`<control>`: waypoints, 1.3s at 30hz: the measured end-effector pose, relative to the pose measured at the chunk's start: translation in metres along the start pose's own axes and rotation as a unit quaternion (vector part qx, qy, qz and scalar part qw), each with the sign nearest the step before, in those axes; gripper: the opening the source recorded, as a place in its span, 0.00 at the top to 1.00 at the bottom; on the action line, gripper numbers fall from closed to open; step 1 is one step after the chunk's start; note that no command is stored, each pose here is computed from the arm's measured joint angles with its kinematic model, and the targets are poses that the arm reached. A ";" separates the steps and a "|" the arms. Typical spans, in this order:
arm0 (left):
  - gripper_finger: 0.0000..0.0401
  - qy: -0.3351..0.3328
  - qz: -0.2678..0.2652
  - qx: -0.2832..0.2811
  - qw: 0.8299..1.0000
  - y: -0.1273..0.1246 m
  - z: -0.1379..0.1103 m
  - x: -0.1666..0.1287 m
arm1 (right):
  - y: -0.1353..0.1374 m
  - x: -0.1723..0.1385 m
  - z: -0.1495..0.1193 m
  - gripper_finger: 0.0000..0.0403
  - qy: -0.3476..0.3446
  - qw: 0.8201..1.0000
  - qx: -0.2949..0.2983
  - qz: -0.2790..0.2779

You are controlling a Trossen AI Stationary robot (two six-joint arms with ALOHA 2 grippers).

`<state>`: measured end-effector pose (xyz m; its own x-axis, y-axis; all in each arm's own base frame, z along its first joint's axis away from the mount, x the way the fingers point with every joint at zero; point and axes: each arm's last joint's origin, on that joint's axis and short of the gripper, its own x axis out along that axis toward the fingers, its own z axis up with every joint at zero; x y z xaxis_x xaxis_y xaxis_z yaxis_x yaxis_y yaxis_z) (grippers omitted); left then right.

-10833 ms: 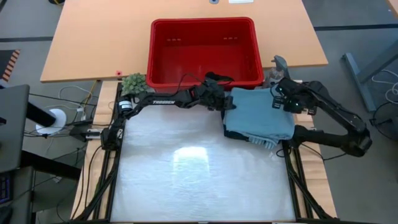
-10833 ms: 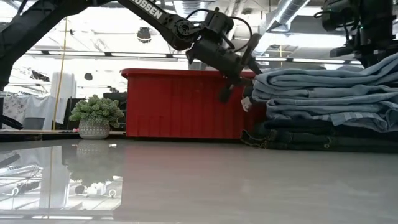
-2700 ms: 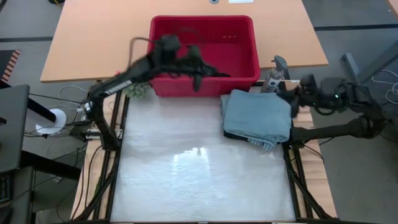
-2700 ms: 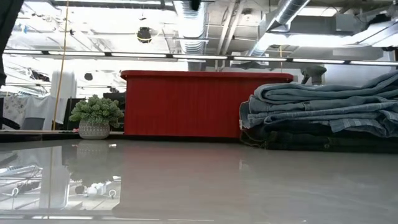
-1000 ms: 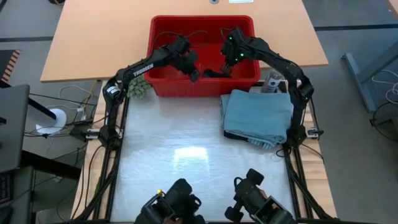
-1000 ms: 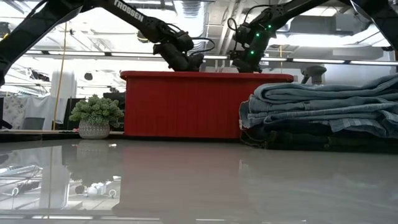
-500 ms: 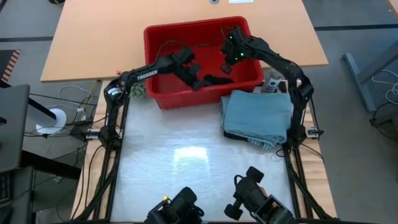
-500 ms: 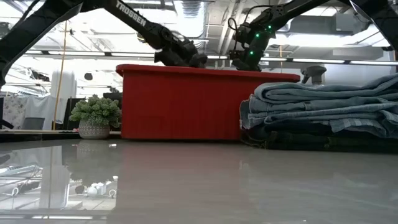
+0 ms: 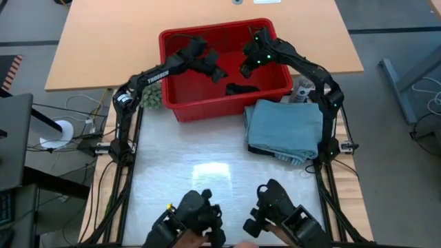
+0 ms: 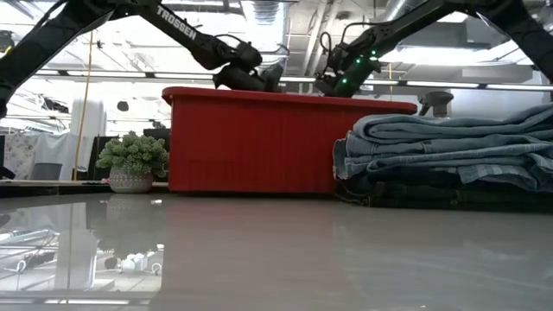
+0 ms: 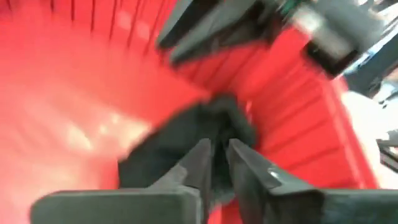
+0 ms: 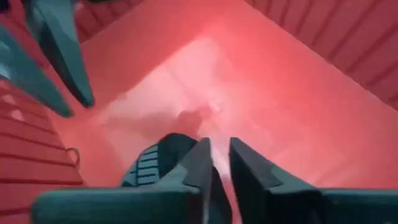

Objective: Fold Laundry from Bin
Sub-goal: Fold the black boxer short

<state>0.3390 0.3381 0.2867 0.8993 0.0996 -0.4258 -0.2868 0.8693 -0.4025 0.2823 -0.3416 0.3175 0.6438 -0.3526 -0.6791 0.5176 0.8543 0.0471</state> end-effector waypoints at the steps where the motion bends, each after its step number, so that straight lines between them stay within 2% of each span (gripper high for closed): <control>1: 0.87 -0.017 -0.004 0.014 1.000 0.001 0.004 -0.002 | -0.001 0.000 0.000 0.74 -0.003 1.000 0.003 -0.005; 5: 0.73 -0.032 0.000 0.083 0.996 0.007 0.005 0.004 | -0.009 -0.022 0.007 0.59 -0.033 0.999 0.006 -0.019; 9: 0.60 -0.017 -0.019 0.087 0.996 0.017 -0.014 0.032 | -0.015 -0.054 0.017 0.48 -0.084 0.996 -0.002 -0.041; 13: 0.51 -0.023 -0.007 0.079 0.997 0.029 -0.024 0.056 | -0.020 -0.070 0.021 0.42 -0.112 0.992 -0.006 -0.057; 17: 0.50 -0.001 -0.010 0.068 0.998 0.041 -0.038 0.074 | -0.020 -0.075 0.022 0.42 -0.118 0.991 -0.007 -0.060; 21: 0.51 0.054 -0.010 0.067 0.996 0.045 -0.056 0.087 | -0.020 -0.075 0.022 0.43 -0.117 0.991 -0.007 -0.060; 25: 0.51 0.107 0.035 0.145 0.983 0.039 -0.067 0.092 | -0.020 -0.075 0.022 0.43 -0.117 0.991 -0.009 -0.060; 28: 0.51 0.135 0.049 0.188 0.972 0.036 -0.072 0.094 | -0.020 -0.075 0.022 0.43 -0.118 0.991 -0.009 -0.060; 30: 0.52 0.147 0.071 0.201 0.966 0.034 -0.074 0.096 | -0.020 -0.075 0.022 0.43 -0.118 0.991 -0.009 -0.060; 32: 0.58 0.155 0.093 0.210 0.961 0.032 -0.077 0.100 | -0.020 -0.075 0.022 0.43 -0.118 0.991 -0.009 -0.060; 34: 0.69 0.163 0.100 0.207 0.959 0.032 -0.080 0.102 | -0.020 -0.075 0.022 0.43 -0.118 0.991 -0.009 -0.060; 37: 0.93 0.153 0.105 0.200 0.962 0.030 -0.078 0.104 | -0.020 -0.075 0.022 0.43 -0.118 0.991 -0.009 -0.060; 39: 0.97 0.147 0.110 0.186 0.965 0.029 -0.074 0.103 | -0.020 -0.076 0.022 0.43 -0.118 0.991 -0.009 -0.060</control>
<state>0.3991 0.3377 0.1714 0.6823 0.2071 -0.7011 -0.2723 0.9620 0.0192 0.2359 -0.3402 0.3845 0.6931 -0.5303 -0.4883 0.5903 0.8063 -0.0378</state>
